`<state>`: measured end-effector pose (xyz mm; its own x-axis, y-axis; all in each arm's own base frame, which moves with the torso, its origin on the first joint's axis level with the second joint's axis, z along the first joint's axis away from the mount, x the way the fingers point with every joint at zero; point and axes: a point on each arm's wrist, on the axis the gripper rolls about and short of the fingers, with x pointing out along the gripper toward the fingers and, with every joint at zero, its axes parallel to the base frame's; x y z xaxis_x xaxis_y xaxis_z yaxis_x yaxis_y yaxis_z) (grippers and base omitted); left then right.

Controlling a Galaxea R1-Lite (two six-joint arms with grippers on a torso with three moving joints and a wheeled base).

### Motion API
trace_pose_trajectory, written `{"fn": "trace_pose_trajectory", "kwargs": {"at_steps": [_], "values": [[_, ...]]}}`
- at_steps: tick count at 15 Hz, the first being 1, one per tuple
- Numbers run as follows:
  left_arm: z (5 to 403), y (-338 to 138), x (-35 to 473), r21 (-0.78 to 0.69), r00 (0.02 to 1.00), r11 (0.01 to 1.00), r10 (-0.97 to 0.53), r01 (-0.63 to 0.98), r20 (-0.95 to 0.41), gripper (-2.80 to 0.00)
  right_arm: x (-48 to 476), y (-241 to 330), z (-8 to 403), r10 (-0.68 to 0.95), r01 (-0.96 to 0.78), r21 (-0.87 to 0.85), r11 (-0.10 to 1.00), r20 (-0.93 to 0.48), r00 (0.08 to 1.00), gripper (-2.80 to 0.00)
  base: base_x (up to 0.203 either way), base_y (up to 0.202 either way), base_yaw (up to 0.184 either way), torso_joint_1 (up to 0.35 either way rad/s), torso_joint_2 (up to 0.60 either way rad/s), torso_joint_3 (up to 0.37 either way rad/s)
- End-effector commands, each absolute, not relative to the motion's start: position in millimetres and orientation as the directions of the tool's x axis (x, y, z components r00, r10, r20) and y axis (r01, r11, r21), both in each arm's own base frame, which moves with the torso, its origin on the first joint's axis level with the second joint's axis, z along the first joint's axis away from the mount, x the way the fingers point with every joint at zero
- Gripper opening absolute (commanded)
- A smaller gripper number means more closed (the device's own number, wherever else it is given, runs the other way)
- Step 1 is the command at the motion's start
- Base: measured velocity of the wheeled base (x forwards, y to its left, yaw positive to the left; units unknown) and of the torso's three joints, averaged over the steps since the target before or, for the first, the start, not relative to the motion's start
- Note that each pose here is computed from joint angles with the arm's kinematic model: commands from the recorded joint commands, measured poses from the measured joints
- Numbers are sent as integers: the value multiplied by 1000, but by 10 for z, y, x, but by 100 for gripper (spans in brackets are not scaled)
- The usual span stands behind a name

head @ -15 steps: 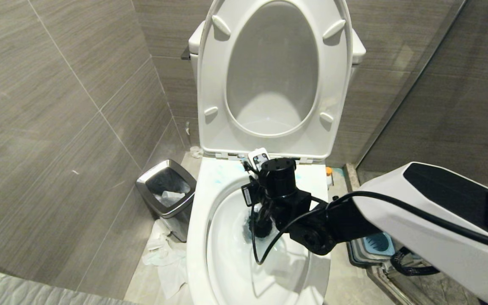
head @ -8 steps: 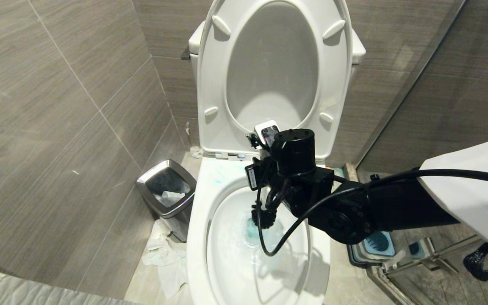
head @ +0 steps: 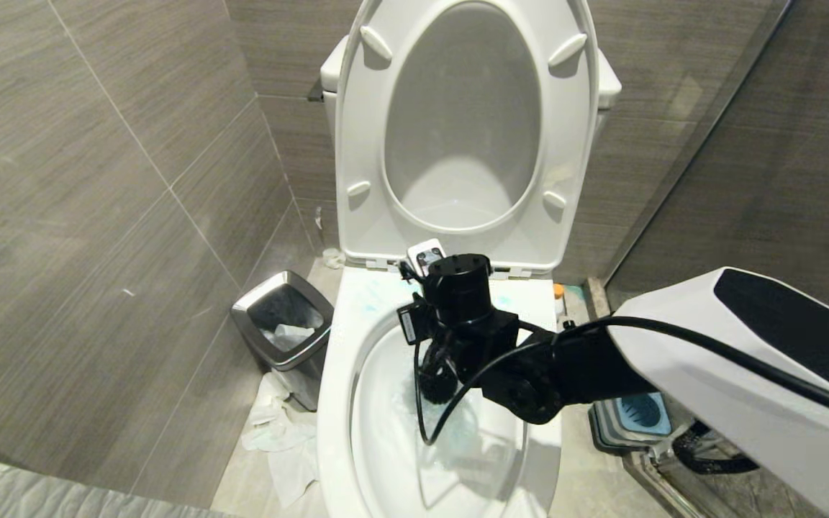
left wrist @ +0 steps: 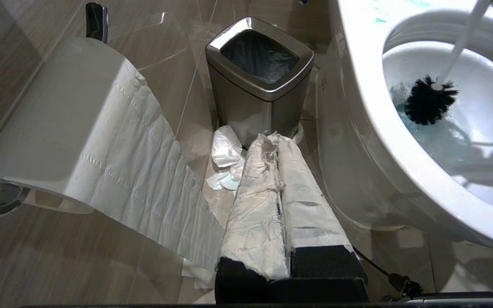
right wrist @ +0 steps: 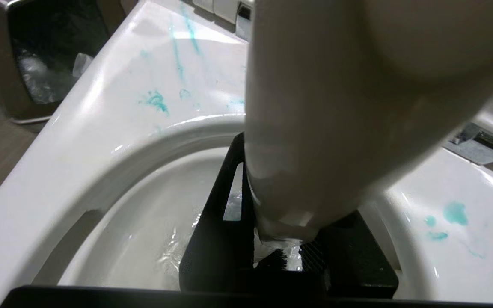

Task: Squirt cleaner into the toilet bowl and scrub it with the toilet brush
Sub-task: Scrub the toilet bowl

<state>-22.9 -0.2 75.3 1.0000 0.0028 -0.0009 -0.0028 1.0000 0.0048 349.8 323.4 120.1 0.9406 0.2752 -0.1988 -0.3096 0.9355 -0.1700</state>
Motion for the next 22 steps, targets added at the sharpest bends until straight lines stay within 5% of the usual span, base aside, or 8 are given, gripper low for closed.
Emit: {"fn": "trace_pose_trajectory", "kwargs": {"at_steps": [1,10,22], "values": [[749,-2,-227,5,1000,1000,3,-3,-3,-280,3645,3358,945,228,-266,-186,946,-204,952,-280,0,0,0,0,0,0],[749,-2,-227,5,1000,1000,3,-3,-3,-280,3237,2999,1865,235,-255,-132,958,-146,961,-280,0,0,0,0,0,0],[749,-2,-227,5,1000,1000,3,-3,-3,-280,3599,3242,1493,201,-225,-144,964,-164,966,-280,0,0,0,0,0,0]]}}
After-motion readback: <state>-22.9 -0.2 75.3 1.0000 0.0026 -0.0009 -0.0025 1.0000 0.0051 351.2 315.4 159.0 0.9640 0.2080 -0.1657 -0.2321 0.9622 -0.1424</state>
